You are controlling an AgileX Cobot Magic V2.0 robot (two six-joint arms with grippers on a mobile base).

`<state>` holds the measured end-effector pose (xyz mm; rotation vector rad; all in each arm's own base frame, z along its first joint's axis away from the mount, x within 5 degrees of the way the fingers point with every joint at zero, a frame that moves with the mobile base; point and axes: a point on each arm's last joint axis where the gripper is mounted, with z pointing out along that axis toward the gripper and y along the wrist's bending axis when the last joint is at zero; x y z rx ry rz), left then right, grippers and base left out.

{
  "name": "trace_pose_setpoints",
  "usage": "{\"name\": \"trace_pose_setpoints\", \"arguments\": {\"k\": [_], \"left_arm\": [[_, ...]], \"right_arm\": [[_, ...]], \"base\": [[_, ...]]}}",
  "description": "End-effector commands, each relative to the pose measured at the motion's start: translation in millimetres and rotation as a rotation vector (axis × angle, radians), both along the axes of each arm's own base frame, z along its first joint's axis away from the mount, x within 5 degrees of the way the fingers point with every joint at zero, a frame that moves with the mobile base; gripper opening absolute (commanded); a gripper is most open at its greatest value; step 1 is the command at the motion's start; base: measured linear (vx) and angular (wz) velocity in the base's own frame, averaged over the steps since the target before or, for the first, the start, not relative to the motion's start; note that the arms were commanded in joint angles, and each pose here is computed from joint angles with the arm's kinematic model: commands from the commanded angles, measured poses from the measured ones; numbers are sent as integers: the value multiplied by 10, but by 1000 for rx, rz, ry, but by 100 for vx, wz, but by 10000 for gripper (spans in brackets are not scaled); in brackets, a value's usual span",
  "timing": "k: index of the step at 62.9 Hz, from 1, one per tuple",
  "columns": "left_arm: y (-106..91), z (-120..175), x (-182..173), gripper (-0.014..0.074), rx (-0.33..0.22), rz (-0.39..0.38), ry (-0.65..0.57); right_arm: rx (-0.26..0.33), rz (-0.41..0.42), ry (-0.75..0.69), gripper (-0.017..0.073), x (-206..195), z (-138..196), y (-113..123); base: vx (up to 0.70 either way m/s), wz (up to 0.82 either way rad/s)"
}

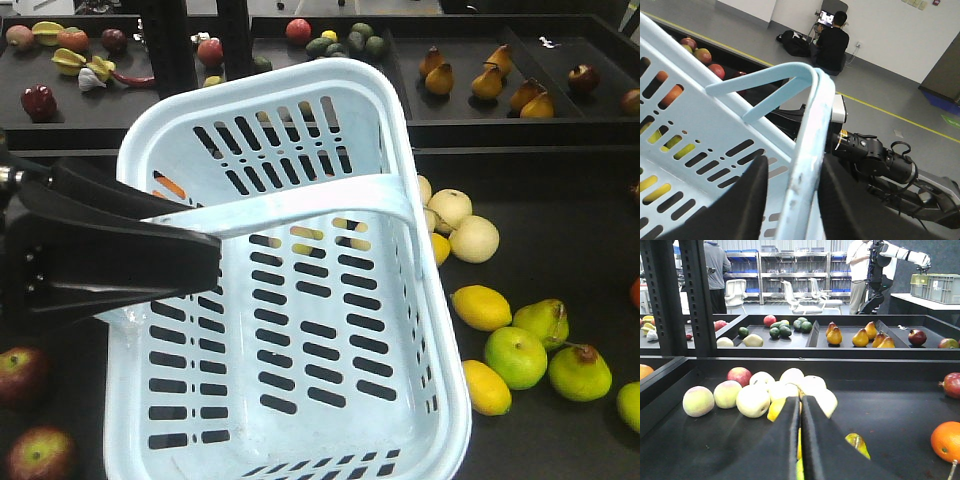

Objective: Pick three apples into basket with both arms
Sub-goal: 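Lift the light-blue basket by its handle with the left gripper, then drive the base away from the table holding the basket in the left gripper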

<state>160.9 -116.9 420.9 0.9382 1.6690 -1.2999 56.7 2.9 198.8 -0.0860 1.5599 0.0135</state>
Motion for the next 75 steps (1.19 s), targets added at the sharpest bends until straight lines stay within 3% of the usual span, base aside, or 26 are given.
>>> {"name": "trace_pose_setpoints", "arguments": {"k": [1,75], "left_arm": [[4,78,-97,-7,15,-36,-22],[4,78,-96,-7,14,-35,-22]], "right_arm": [[-7,15,-68,-5,-7,24,16],[-7,15,-68,-5,-7,24,16]], "base": [[0,0],[-1,2]]}}
